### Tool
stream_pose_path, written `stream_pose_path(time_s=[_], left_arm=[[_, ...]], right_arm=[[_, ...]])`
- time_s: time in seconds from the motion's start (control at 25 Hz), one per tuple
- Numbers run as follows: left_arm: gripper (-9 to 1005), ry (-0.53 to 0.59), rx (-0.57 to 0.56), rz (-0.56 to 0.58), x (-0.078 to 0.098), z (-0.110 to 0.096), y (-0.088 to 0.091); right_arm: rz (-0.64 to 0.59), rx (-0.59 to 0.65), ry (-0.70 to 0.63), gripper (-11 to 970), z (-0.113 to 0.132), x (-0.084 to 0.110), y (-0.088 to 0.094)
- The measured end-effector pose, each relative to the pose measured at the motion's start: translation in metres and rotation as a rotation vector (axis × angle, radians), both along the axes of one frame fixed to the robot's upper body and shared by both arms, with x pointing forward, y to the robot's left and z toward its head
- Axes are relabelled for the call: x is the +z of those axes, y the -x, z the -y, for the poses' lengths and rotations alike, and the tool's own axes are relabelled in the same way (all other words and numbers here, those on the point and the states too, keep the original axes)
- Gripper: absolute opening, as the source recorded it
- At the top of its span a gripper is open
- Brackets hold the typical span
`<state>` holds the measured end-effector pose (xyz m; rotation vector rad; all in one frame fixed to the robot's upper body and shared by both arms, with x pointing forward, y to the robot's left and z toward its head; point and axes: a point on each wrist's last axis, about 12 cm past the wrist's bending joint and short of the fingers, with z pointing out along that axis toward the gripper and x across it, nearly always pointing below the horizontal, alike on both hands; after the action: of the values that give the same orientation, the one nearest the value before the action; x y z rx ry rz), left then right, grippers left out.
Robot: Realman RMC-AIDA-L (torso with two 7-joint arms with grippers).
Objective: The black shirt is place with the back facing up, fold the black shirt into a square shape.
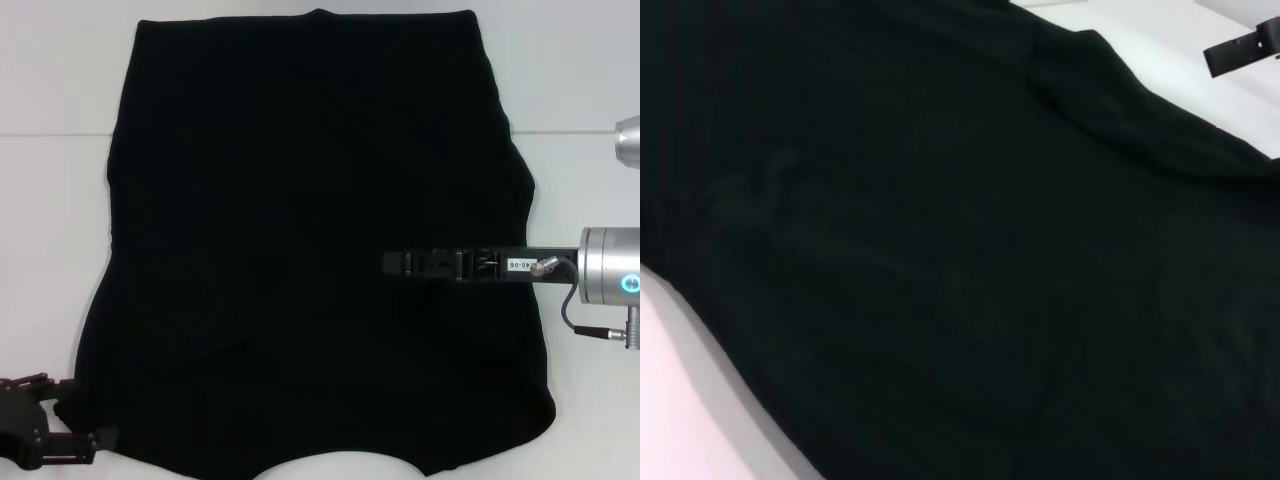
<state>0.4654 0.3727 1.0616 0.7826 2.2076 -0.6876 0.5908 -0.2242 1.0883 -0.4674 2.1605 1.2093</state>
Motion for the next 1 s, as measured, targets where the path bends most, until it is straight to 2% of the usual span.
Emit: stream_pose_path(time_s=[0.68,0.92,1.0], left_arm=[[883,-0.014,0.023,-0.023,0.0001,-0.0017,-0.0046],[681,-0.016,0.017,-0.029,0.0013,-0.0016,-0.0052],[587,-0.018,0.018,-0.028,0.0013,-0.0016,-0.0060]], right_arm=[[0.005,-0.001,-0.005,580,0.0005,0.0008,-0.0002],[0.007,-0.007,-0.013,579,0.0010,0.0011,-0.0002],[0.006,-0.011,-0.015,578,0.0020,0.0006,0.0003]])
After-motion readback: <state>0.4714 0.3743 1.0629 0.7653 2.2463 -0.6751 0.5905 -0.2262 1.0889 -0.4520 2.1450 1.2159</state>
